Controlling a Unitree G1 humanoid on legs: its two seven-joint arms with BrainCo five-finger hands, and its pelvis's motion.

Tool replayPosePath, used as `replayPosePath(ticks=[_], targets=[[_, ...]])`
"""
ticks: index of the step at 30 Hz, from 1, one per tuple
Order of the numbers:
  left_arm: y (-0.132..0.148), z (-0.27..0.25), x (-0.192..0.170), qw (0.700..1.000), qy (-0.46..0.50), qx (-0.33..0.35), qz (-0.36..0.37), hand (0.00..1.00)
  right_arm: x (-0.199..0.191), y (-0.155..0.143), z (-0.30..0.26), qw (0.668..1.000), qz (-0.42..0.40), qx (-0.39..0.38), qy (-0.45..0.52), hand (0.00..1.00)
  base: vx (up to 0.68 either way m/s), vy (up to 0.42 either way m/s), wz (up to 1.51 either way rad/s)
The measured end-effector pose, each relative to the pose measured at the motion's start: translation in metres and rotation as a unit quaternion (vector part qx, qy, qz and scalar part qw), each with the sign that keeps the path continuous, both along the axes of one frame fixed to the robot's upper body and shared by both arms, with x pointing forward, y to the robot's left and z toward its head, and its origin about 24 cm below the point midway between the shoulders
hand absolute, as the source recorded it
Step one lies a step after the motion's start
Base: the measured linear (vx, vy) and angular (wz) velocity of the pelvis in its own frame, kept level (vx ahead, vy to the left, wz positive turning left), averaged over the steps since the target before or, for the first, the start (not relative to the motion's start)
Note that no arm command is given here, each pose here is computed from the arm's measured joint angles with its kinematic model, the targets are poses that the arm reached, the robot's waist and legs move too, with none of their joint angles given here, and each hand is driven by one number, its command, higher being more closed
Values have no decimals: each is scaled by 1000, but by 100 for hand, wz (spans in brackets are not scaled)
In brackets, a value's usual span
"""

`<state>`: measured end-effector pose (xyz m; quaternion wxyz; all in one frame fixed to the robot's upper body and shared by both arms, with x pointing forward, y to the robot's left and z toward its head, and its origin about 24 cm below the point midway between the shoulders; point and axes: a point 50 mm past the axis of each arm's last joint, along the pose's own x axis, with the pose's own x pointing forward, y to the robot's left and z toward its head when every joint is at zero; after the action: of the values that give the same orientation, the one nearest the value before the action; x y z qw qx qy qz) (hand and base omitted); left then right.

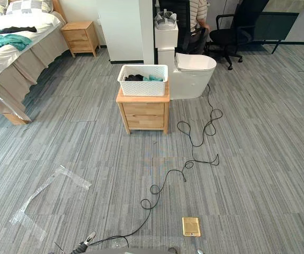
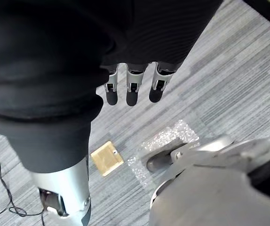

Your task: Pick up the laundry basket with both hands and put the clothes into the washing machine.

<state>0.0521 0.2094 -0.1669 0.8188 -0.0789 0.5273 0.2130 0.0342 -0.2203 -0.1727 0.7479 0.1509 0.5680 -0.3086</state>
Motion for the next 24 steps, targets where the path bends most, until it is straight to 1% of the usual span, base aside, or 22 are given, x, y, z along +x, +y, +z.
replayPosePath(ticks=[2,7,24], targets=[[-1,0,6,1000,-7,-1,-3,0,5,1,0,1000,3,0,-6,0,18,16,8],[-1,1,7,1000,-11,1,-7,0,14,3,1,1000,6,1,-18,0,-39,12,1],[-2,0,4,1000,-5,7,-5,0,7,0,1,1000,-14,-2,-14,0,-39,6,0]])
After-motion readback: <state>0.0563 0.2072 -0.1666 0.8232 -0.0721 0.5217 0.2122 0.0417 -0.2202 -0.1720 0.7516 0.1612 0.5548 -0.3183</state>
